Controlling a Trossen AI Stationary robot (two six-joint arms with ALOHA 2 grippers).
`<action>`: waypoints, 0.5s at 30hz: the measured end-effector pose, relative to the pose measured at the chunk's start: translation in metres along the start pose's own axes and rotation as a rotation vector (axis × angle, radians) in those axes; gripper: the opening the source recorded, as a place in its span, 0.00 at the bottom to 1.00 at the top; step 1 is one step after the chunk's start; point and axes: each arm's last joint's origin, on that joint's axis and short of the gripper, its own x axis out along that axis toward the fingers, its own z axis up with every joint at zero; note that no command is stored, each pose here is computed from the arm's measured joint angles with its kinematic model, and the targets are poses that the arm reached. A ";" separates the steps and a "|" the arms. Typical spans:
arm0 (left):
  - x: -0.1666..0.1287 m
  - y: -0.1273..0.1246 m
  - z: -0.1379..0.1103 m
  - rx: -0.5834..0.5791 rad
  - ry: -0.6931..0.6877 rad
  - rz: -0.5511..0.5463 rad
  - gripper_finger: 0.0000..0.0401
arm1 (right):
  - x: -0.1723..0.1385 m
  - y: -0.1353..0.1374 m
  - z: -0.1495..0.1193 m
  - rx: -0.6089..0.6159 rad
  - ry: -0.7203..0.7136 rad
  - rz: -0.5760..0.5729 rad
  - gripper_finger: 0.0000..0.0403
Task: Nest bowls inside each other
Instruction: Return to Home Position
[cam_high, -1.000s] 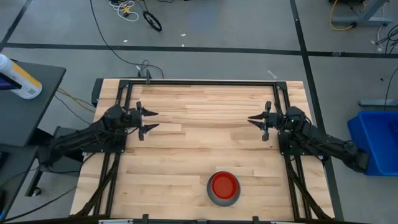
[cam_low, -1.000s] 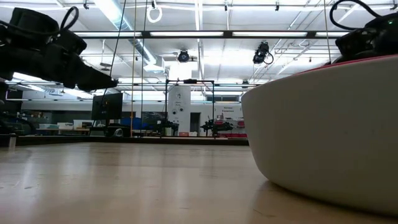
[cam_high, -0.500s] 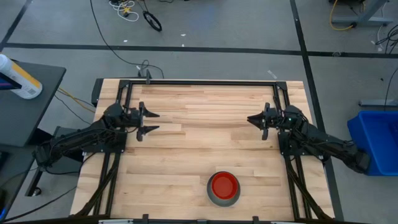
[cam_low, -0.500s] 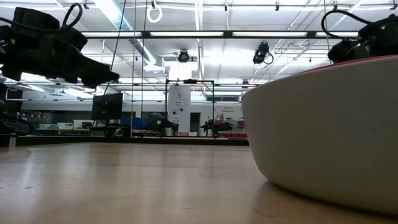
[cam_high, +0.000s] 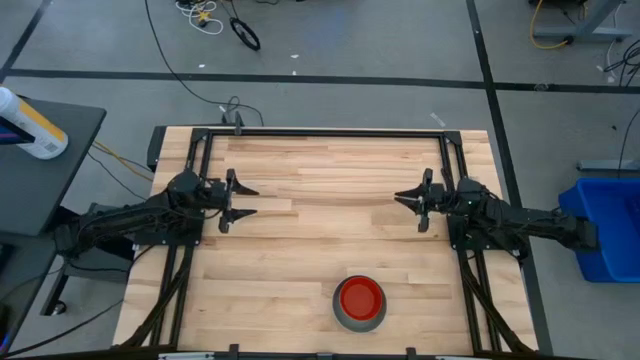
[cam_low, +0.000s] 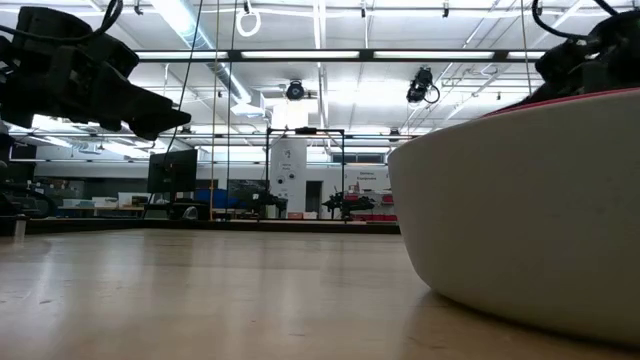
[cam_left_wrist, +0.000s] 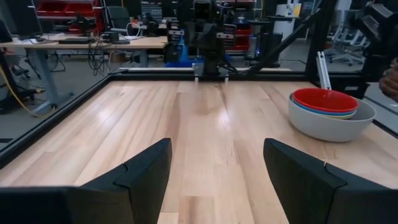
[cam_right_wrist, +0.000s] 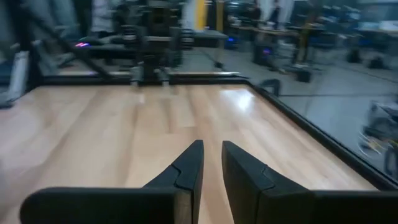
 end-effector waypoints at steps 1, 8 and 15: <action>0.001 -0.001 0.000 0.001 0.001 0.004 0.65 | 0.000 0.002 0.000 -0.014 -0.001 0.014 0.16; 0.003 -0.008 0.000 0.012 0.006 0.032 0.65 | 0.000 0.011 0.007 -0.108 -0.056 -0.091 0.17; 0.004 -0.012 -0.004 -0.019 0.049 0.013 0.65 | -0.002 0.018 0.005 -0.167 -0.046 -0.017 0.16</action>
